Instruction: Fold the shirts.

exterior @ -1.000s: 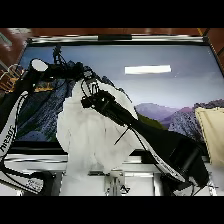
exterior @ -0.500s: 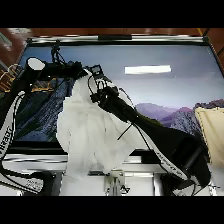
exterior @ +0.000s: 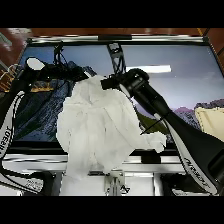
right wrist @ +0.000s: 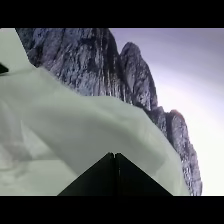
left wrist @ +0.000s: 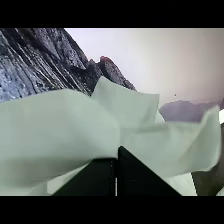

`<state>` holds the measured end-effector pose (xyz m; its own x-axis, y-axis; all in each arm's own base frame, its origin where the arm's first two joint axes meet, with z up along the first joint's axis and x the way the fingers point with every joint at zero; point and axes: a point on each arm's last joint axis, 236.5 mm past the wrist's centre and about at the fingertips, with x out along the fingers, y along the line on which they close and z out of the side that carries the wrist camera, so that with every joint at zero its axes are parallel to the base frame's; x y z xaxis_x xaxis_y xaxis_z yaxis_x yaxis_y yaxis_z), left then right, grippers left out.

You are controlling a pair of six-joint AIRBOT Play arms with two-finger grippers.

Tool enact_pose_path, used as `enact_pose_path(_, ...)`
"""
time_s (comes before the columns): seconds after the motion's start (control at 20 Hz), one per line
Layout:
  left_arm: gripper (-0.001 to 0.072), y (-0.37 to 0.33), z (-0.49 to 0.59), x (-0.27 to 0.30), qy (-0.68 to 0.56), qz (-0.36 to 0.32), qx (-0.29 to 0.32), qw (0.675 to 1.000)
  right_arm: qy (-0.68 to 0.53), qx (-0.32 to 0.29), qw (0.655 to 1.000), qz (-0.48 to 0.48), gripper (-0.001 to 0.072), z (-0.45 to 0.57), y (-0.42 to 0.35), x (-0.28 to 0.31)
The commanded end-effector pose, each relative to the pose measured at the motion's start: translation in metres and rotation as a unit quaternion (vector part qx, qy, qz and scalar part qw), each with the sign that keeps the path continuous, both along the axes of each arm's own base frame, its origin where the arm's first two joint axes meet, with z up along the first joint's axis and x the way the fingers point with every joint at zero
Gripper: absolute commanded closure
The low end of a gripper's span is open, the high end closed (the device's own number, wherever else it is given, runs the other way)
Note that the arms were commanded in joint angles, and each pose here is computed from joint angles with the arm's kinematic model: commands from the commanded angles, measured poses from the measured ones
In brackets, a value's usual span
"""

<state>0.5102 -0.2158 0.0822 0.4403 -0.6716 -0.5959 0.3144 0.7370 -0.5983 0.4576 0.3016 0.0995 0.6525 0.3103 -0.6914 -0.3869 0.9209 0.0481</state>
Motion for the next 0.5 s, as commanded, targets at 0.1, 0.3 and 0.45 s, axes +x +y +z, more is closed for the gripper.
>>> enact_pose_path(0.1,0.0659,-0.011,0.002,-0.006,-0.005,-0.021,-0.002,1.000,0.155,0.068,0.985,0.027,0.0647,-0.032,-0.006,-0.032)
enact_pose_path(0.3,0.0659,-0.012,0.003,-0.004,-0.009,-0.018,-0.002,1.000,0.164,0.086,0.979,0.081,0.0372,-0.030,0.009,-0.041)
enact_pose_path(0.45,0.0660,-0.008,0.007,0.006,-0.024,0.002,-0.004,1.000,0.177,0.078,0.973,0.127,0.0070,-0.040,0.035,-0.063)
